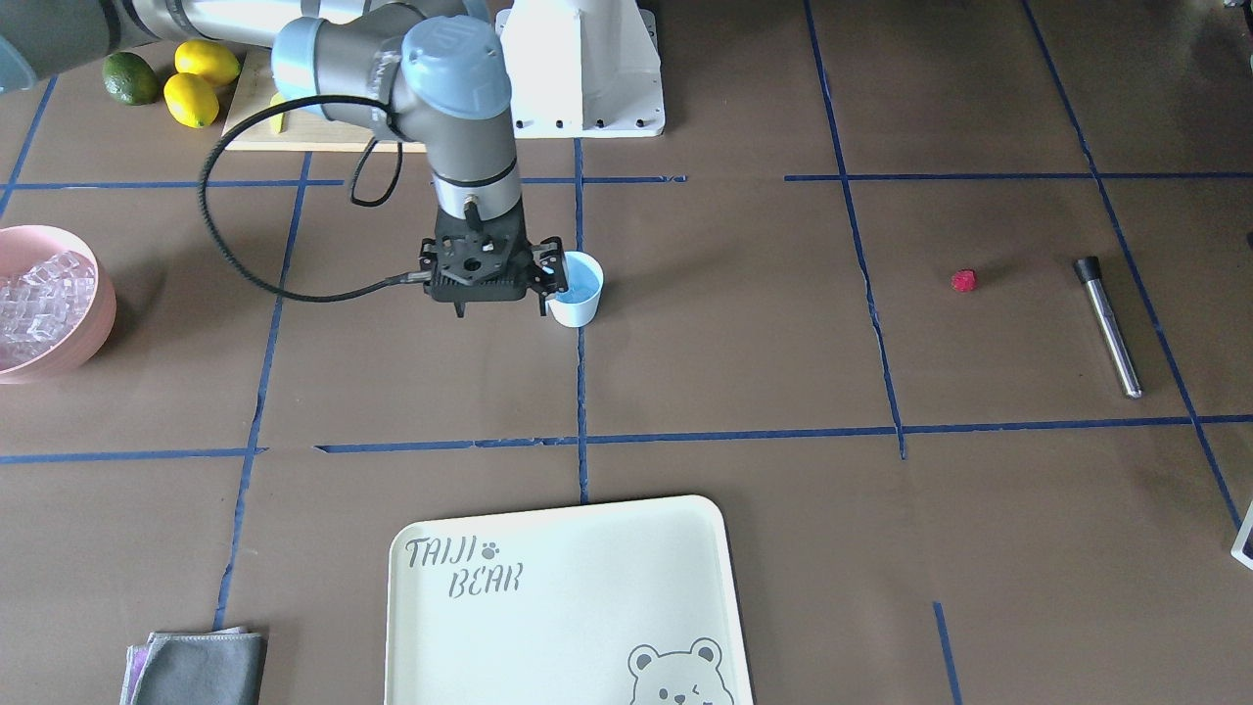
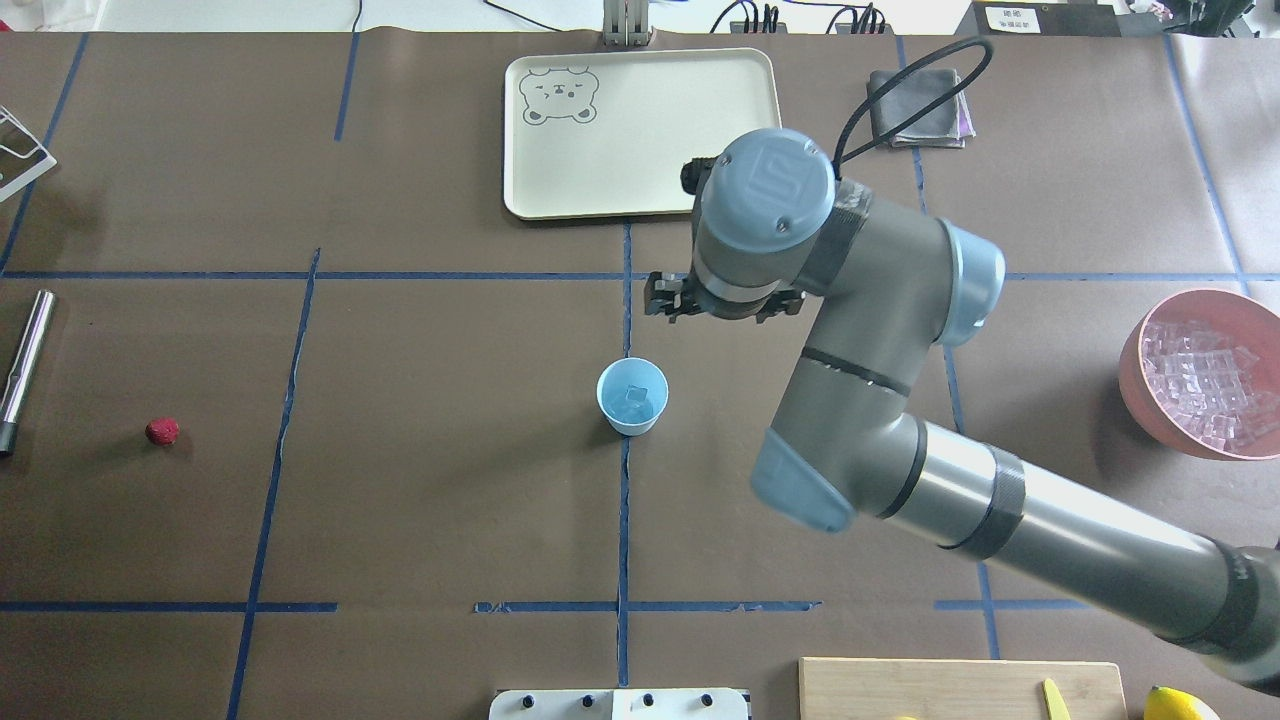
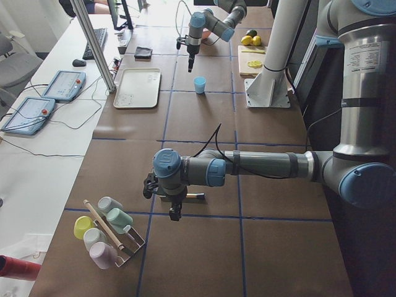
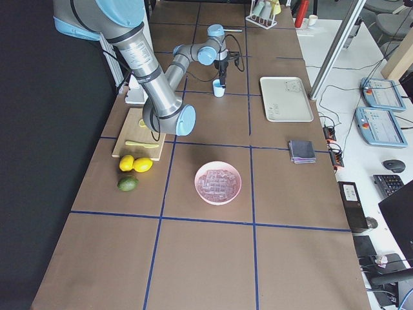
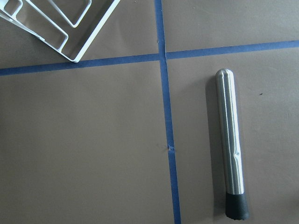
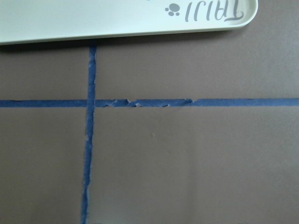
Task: Mash ice and strawberries in cup
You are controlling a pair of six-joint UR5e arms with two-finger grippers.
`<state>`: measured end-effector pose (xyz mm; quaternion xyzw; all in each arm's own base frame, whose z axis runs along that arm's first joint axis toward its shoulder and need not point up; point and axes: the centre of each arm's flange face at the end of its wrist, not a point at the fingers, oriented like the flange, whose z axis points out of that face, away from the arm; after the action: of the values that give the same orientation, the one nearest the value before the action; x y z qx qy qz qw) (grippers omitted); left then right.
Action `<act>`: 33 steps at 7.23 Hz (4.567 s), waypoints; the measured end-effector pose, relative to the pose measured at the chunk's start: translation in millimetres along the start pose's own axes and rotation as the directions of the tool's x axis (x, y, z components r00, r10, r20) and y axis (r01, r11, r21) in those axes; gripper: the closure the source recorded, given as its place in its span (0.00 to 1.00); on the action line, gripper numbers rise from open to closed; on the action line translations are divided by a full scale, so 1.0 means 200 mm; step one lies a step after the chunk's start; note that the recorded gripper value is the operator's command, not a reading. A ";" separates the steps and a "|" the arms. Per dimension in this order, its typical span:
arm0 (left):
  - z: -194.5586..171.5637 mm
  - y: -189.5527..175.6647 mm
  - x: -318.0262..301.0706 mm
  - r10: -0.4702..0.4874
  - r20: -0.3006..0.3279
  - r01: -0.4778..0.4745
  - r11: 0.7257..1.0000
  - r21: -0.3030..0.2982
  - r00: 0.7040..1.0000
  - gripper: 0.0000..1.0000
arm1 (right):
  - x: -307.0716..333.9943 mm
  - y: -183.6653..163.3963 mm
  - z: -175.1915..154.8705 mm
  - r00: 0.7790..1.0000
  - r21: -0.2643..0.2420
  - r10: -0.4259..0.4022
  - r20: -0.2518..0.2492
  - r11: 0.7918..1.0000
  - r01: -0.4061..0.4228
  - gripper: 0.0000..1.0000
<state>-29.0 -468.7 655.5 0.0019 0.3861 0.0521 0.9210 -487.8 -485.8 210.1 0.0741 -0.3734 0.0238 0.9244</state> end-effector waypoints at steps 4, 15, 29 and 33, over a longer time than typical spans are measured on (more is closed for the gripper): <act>0.00 0.00 0.00 0.000 0.000 0.000 1.000 0.000 1.000 0.00 | 1.32 -0.30 -0.11 0.963 -0.114 -0.268 0.005 0.957 0.267 0.01; -0.09 -0.08 0.09 0.035 0.007 -0.036 0.998 0.044 0.999 0.00 | 3.40 0.41 -0.42 0.992 -0.186 -0.120 -0.026 0.976 0.113 0.01; 0.76 0.14 1.44 -0.001 -0.081 0.014 0.988 0.156 0.997 0.00 | 3.39 0.41 -0.44 0.994 -0.179 -0.101 -0.027 0.979 0.095 0.01; 0.80 0.24 1.44 0.004 -0.048 0.003 0.988 0.153 0.999 0.00 | 3.39 0.41 -0.44 0.994 -0.179 -0.102 -0.027 0.979 0.095 0.01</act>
<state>281.1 -386.7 564.5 0.0715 0.4111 0.0227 0.9085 52.5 -399.0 628.5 0.0095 -0.3533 -0.0539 0.9339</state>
